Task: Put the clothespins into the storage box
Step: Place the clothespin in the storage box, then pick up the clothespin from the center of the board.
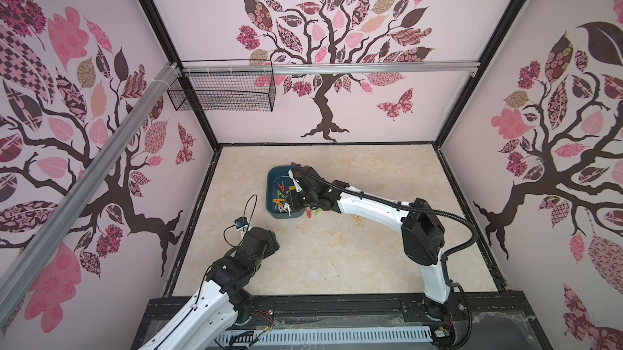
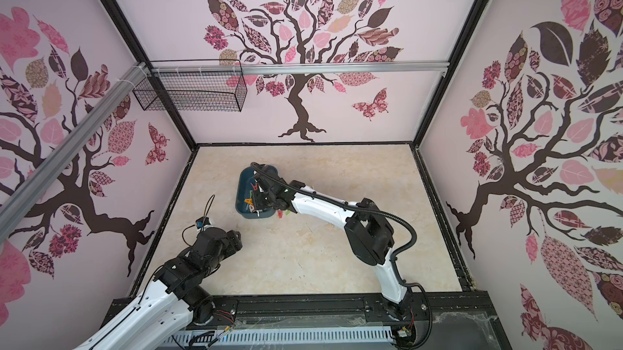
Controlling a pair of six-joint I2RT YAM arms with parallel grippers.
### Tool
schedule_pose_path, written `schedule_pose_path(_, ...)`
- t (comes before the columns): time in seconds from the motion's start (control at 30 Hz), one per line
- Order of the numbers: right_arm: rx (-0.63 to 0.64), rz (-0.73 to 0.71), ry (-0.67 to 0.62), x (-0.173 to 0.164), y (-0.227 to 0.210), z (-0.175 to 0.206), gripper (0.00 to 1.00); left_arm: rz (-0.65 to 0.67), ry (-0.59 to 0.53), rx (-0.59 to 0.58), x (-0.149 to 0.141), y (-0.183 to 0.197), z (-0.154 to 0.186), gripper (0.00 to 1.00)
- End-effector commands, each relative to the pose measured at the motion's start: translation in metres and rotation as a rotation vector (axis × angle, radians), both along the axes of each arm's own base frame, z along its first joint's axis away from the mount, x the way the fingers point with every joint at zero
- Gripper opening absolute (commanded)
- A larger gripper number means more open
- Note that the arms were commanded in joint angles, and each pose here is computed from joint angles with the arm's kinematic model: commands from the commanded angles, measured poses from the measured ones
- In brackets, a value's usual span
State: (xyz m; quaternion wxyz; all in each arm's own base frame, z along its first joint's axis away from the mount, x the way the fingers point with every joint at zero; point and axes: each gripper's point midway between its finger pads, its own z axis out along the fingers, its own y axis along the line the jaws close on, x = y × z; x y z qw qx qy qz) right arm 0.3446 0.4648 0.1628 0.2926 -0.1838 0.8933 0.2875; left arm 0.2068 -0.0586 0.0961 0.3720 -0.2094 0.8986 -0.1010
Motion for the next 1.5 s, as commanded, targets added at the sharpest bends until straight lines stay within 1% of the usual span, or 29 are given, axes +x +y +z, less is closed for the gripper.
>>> schedule_pose_path(0.0, -0.072, -0.021, -0.038, 0.008, -0.013, -0.001, 0.37, -0.027, 0.007, 0.014, 0.000, -0.002, -0.001, 0.78)
schedule_pose_path(0.07, -0.091, -0.052, -0.067, 0.009, -0.033, 0.002, 0.38, -0.051, -0.005, 0.023, 0.002, -0.004, 0.001, 0.78)
schedule_pose_path(0.13, -0.105, -0.083, -0.063, 0.007, -0.059, -0.001, 0.39, -0.080, -0.016, 0.030, 0.006, -0.009, 0.003, 0.78)
schedule_pose_path(0.3, -0.153, -0.189, -0.032, -0.007, -0.143, -0.023, 0.40, -0.184, -0.036, 0.055, 0.016, -0.029, 0.013, 0.77)
schedule_pose_path(0.43, -0.224, -0.283, 0.015, -0.021, -0.212, -0.051, 0.44, -0.317, -0.089, 0.107, 0.024, -0.064, 0.026, 0.78)
schedule_pose_path(0.53, -0.256, -0.328, 0.040, -0.029, -0.244, -0.067, 0.47, -0.407, -0.096, 0.114, 0.026, -0.094, 0.027, 0.78)
schedule_pose_path(0.63, -0.273, -0.365, 0.064, -0.031, -0.266, -0.080, 0.50, -0.490, -0.088, 0.127, 0.025, -0.123, 0.024, 0.78)
schedule_pose_path(0.8, -0.290, -0.404, 0.094, -0.027, -0.280, -0.101, 0.55, -0.619, -0.043, 0.152, 0.018, -0.161, 0.014, 0.78)
schedule_pose_path(0.9, -0.299, -0.427, 0.101, -0.022, -0.282, -0.112, 0.57, -0.646, -0.018, 0.143, 0.013, -0.169, 0.006, 0.78)
schedule_pose_path(1.03, -0.268, -0.435, 0.132, -0.017, -0.275, -0.121, 0.57, -0.638, -0.010, 0.125, 0.010, -0.166, 0.001, 0.78)
schedule_pose_path(1.13, -0.247, -0.418, 0.178, -0.021, -0.268, -0.128, 0.57, -0.626, -0.018, 0.128, 0.008, -0.160, 0.001, 0.78)
schedule_pose_path(1.27, -0.203, -0.402, 0.223, -0.033, -0.262, -0.131, 0.54, -0.592, -0.030, 0.145, 0.009, -0.150, -0.002, 0.79)
schedule_pose_path(1.33, -0.199, -0.397, 0.233, -0.039, -0.262, -0.132, 0.53, -0.595, -0.030, 0.153, 0.008, -0.149, -0.004, 0.79)
schedule_pose_path(1.47, -0.198, -0.392, 0.241, -0.043, -0.263, -0.133, 0.47, -0.604, -0.021, 0.157, 0.008, -0.150, -0.006, 0.79)
